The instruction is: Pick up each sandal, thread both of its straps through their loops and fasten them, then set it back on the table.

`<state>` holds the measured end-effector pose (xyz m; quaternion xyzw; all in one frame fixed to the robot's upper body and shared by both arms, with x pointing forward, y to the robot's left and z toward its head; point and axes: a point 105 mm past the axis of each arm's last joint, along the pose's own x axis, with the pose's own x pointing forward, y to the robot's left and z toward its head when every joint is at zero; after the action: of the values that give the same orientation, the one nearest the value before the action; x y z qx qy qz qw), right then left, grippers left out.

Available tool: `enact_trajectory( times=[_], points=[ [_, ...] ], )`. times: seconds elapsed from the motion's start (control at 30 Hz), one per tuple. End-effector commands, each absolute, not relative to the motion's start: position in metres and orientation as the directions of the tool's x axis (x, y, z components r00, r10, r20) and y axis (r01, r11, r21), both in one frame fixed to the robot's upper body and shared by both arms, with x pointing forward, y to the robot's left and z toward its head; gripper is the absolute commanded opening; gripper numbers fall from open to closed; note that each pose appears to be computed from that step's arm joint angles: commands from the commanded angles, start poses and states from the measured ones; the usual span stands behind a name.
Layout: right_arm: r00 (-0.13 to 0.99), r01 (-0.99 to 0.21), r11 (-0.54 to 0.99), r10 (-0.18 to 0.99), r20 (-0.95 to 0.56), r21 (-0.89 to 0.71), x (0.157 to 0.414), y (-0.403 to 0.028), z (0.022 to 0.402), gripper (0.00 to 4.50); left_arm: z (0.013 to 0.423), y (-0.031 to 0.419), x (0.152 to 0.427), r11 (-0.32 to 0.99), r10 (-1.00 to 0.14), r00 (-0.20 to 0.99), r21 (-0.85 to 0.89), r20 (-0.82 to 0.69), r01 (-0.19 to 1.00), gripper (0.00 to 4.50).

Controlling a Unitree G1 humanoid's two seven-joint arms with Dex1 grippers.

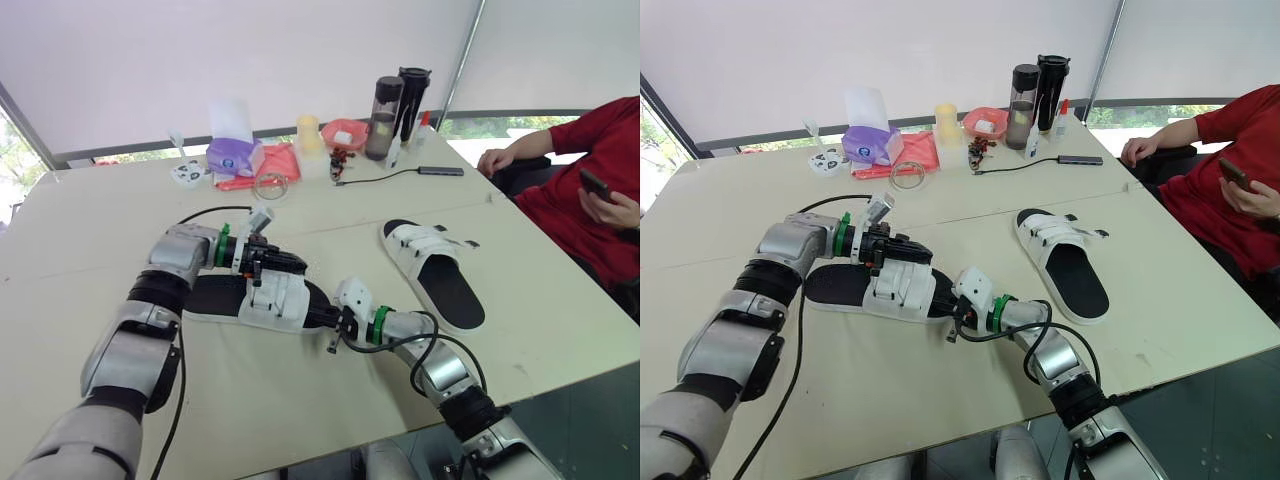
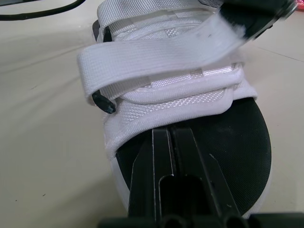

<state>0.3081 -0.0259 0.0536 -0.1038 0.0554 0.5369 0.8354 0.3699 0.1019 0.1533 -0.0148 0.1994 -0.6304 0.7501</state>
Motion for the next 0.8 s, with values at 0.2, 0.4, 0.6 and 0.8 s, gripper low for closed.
enact_trajectory(
  times=[0.2, 0.4, 0.6, 0.8],
  points=[
    [0.390, -0.885, 0.464, 0.776, -0.496, 0.029, 0.287, -0.056, -0.030, 0.00, 0.203, 0.096, 0.383, 0.208, -0.972, 0.179, -0.204, -0.154, 0.957, 0.07],
    [0.393, -0.883, 0.468, 0.775, -0.495, 0.032, 0.287, -0.056, -0.031, 0.00, 0.204, 0.098, 0.392, 0.255, -0.963, 0.229, -0.201, -0.144, 0.946, 0.07],
    [0.396, -0.882, 0.471, 0.774, -0.494, 0.031, 0.287, -0.055, -0.030, 0.00, 0.178, 0.103, 0.418, 0.446, -0.882, 0.406, -0.144, -0.239, 0.883, 0.07],
    [0.398, -0.881, 0.473, 0.773, -0.493, 0.030, 0.287, -0.055, -0.030, 0.00, 0.146, 0.106, 0.420, 0.486, -0.830, 0.415, -0.119, -0.372, 0.866, 0.07]
  ],
)
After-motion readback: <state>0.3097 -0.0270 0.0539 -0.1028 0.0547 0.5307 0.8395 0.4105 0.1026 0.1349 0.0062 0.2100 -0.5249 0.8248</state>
